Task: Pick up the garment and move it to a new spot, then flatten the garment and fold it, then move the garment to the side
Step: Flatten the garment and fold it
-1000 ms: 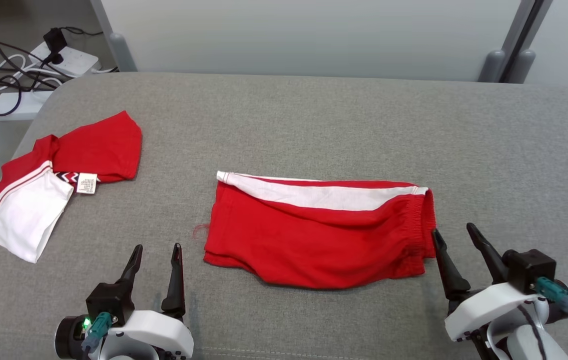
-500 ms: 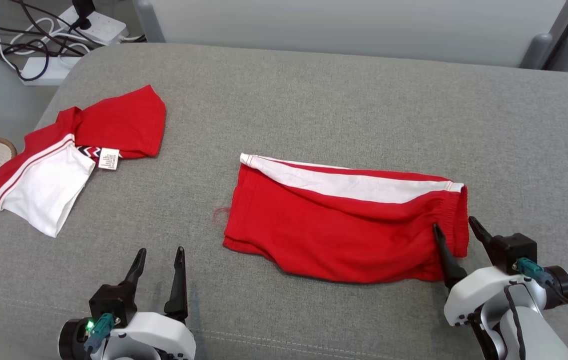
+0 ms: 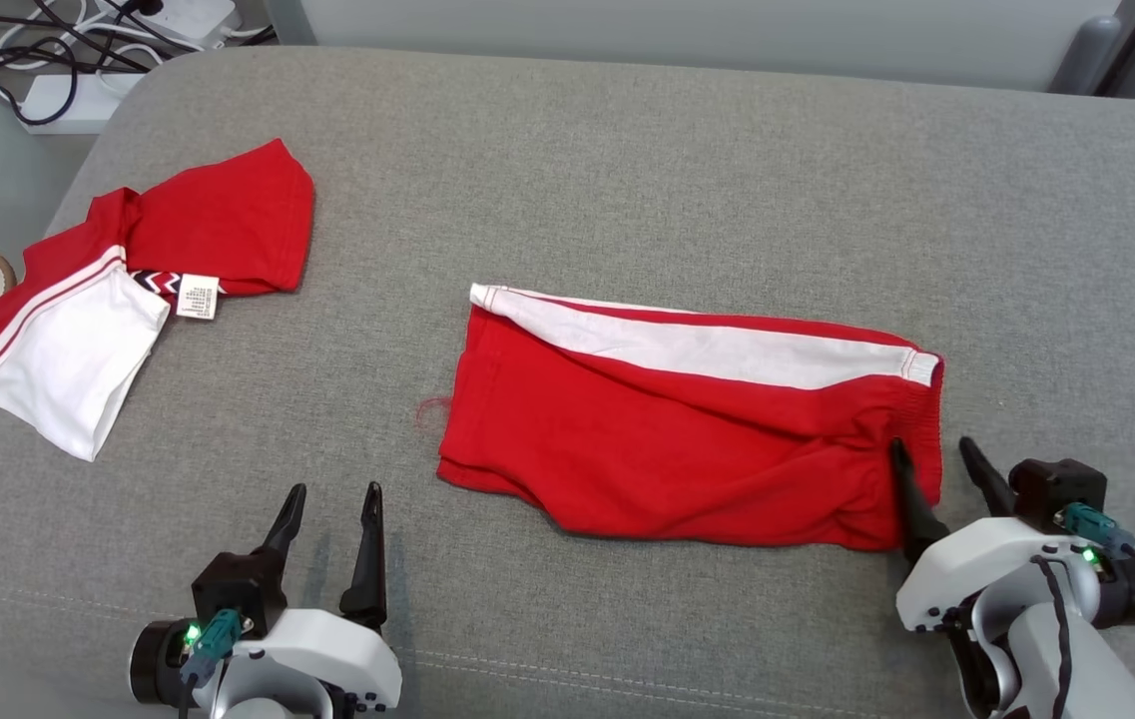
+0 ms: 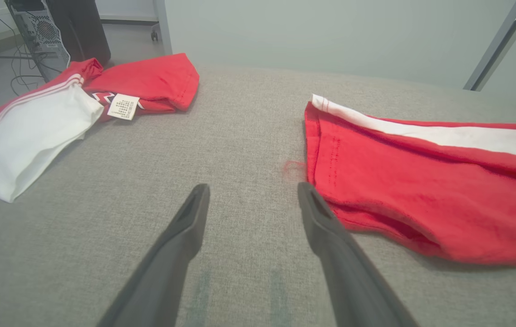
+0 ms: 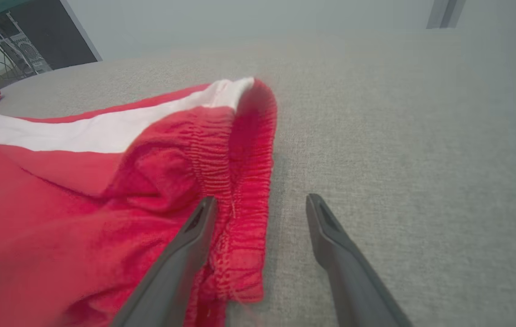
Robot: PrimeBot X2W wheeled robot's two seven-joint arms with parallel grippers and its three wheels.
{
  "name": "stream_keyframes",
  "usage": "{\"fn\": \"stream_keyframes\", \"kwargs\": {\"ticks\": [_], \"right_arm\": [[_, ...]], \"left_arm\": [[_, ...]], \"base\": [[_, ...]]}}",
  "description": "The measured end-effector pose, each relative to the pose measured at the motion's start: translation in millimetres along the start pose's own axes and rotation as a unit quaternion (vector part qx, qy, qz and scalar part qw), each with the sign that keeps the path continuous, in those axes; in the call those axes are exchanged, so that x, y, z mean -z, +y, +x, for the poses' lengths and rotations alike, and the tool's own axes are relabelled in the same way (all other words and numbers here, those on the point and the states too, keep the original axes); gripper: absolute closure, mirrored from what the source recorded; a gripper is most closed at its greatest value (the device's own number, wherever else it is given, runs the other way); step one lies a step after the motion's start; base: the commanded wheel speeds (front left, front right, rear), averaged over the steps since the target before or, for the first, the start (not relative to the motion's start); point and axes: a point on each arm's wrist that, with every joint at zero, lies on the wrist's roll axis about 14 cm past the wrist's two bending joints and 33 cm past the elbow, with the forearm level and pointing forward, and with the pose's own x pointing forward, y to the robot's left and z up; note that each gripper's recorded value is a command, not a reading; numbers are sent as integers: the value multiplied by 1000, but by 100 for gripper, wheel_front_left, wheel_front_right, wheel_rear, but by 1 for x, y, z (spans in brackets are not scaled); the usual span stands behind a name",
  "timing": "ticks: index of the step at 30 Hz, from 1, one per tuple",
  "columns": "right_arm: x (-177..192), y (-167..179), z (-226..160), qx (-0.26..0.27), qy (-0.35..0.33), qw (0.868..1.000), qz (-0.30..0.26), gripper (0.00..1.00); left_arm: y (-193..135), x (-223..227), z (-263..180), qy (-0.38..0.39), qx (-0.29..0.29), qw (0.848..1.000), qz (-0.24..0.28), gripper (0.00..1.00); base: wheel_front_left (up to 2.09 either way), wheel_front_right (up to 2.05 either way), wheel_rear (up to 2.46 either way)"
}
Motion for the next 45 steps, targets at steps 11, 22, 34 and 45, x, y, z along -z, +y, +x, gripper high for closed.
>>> {"fn": "stream_keyframes", "kwargs": {"ticks": [11, 22, 34, 45], "right_arm": [[18, 27, 13, -26, 32, 995, 87, 0], [20, 38, 26, -40, 57, 990, 124, 0], [21, 40, 29, -47, 74, 989, 120, 100], [5, -29, 13, 26, 41, 990, 132, 100]], "left_arm": [[3, 0, 8, 2, -5, 1000, 2, 0], [5, 6, 4, 11, -7, 1000, 4, 0], [2, 7, 3, 14, -5, 1000, -2, 0], [-12, 4, 8, 8, 19, 1000, -5, 0]], "base": [[0, 0, 0], [0, 0, 0], [0, 0, 0], [0, 0, 0]]}}
